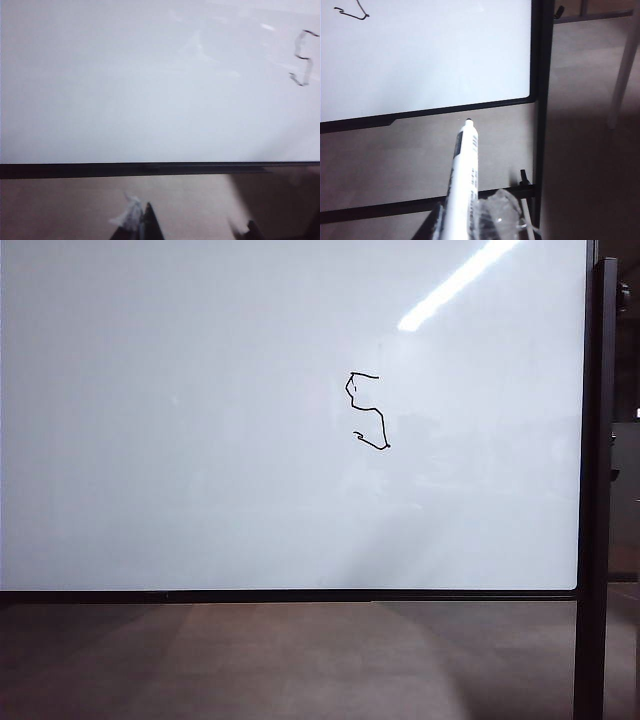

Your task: Reach to the right to find the marker pen, pick it up, and write the number 5 on the whiteboard.

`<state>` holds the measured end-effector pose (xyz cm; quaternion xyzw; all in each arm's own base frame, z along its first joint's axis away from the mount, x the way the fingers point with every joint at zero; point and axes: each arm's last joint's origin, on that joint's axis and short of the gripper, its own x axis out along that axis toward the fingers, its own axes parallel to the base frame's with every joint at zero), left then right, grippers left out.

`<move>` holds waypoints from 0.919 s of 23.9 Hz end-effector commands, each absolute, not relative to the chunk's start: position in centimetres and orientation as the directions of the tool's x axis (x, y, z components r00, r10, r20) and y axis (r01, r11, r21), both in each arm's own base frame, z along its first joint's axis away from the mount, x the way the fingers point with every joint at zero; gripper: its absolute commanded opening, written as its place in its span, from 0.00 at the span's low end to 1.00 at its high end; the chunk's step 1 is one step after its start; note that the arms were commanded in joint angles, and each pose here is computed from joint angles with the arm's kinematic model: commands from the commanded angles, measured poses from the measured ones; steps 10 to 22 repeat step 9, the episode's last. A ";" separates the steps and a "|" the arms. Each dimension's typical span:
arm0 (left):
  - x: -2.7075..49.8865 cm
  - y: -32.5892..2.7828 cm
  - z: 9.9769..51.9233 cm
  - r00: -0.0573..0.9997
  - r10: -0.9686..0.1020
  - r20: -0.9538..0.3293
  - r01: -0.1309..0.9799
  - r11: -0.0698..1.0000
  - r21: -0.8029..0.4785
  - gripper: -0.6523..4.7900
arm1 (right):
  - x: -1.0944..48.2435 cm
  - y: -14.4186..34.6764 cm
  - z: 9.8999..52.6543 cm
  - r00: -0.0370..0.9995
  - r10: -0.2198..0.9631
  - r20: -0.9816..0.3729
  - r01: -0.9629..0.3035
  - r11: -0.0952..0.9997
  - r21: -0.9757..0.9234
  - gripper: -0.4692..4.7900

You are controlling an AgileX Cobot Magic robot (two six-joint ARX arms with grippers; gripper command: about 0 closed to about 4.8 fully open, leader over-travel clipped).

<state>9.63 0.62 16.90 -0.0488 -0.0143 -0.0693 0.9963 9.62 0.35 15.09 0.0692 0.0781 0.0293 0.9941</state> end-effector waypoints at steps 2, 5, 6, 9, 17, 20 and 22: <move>9.6 0.8 17.0 0.992 -0.119 0.042 0.122 0.988 -0.092 0.13 | 9.7 0.0 15.1 0.989 0.033 -0.143 -0.013 0.990 0.138 0.09; 9.6 0.8 17.0 0.992 -0.119 0.042 0.123 0.988 -0.092 0.13 | 9.7 0.1 15.1 0.989 0.038 -0.143 -0.018 0.990 0.139 0.09; 9.6 0.8 17.0 0.992 -0.119 0.042 0.123 0.988 -0.092 0.13 | 9.7 0.1 15.1 0.989 0.038 -0.143 -0.018 0.990 0.139 0.09; 9.6 0.8 17.0 0.992 -0.119 0.042 0.122 0.988 -0.092 0.14 | 9.7 0.1 15.1 0.989 0.038 -0.143 -0.018 0.990 0.139 0.09; 9.6 0.8 17.0 0.992 -0.119 0.042 0.122 0.988 -0.092 0.14 | 9.7 0.1 15.1 0.989 0.038 -0.143 -0.018 0.990 0.139 0.09; 9.6 0.8 17.0 0.992 -0.119 0.042 0.122 0.988 -0.092 0.14 | 9.7 0.1 15.1 0.989 0.038 -0.143 -0.018 0.990 0.139 0.09; 9.6 0.8 17.0 0.992 -0.119 0.042 0.122 0.988 -0.092 0.14 | 9.7 0.1 15.1 0.989 0.038 -0.143 -0.018 0.990 0.139 0.09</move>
